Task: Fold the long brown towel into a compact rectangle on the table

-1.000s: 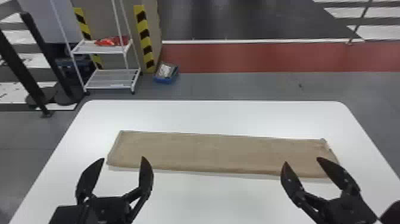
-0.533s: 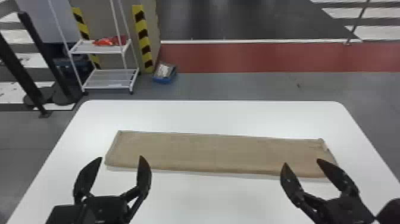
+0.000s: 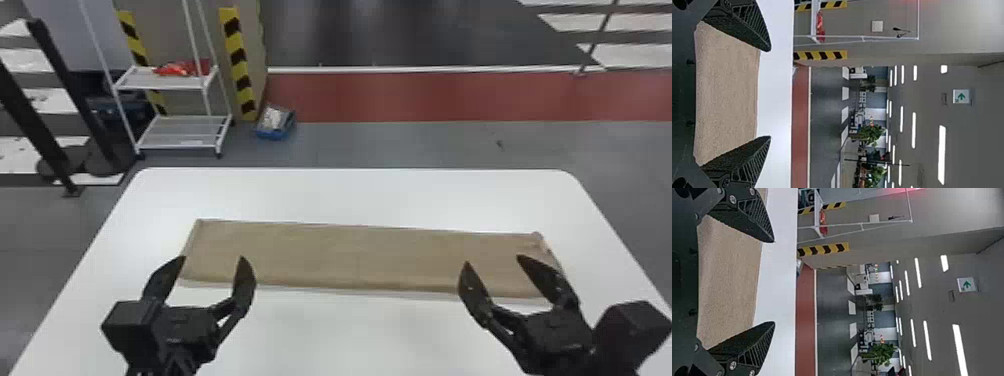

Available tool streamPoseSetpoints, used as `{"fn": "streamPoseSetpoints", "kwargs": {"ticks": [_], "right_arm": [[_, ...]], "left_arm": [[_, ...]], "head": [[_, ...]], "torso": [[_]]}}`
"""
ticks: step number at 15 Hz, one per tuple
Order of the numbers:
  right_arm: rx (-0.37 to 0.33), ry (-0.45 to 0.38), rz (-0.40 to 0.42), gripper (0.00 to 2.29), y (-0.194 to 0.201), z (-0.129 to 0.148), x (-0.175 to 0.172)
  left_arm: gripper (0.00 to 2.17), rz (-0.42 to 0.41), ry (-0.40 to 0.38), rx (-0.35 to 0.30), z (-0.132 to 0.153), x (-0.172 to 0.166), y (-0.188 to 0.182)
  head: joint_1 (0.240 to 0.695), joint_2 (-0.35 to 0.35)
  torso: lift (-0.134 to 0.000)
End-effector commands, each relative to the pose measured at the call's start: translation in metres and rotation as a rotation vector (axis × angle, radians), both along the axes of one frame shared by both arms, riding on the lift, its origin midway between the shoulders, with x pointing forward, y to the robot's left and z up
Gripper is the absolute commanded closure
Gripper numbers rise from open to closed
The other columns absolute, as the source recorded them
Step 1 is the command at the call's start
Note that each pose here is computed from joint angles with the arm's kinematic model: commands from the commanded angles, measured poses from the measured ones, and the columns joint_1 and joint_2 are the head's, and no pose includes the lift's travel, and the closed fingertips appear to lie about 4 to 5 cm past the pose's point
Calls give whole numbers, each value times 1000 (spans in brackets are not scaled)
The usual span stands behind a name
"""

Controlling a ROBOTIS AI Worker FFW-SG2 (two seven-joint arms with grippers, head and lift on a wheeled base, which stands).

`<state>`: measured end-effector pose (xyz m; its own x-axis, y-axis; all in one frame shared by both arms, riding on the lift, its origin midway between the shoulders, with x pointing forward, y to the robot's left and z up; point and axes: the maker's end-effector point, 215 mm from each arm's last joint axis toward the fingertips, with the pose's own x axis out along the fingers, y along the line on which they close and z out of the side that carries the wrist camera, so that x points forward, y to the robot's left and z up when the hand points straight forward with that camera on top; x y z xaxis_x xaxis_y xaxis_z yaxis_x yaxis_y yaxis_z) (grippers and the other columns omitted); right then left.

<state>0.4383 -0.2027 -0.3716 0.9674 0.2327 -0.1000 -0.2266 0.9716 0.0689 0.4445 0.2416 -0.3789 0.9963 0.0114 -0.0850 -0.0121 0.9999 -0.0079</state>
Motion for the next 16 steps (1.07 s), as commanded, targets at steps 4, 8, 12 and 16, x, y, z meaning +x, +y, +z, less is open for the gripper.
{"fn": "streamPoseSetpoints", "kwargs": {"ticks": [4,8,12,16], "right_arm": [[-67,38,25,147,21,-26,23],[-78,44,35,147,28,-34,24],[-84,39,30,147,28,-35,25],[-81,30,31,147,31,-33,29]], "left_arm": [[100,20,103,-88,-51,84,61],[157,11,172,-65,-70,125,83],[208,25,257,-15,-101,135,118],[272,24,279,-2,-115,134,129]], "head": [[695,83],[695,139],[695,171],[695,200]], "torso": [[-57],[-57],[-57],[-57]]}}
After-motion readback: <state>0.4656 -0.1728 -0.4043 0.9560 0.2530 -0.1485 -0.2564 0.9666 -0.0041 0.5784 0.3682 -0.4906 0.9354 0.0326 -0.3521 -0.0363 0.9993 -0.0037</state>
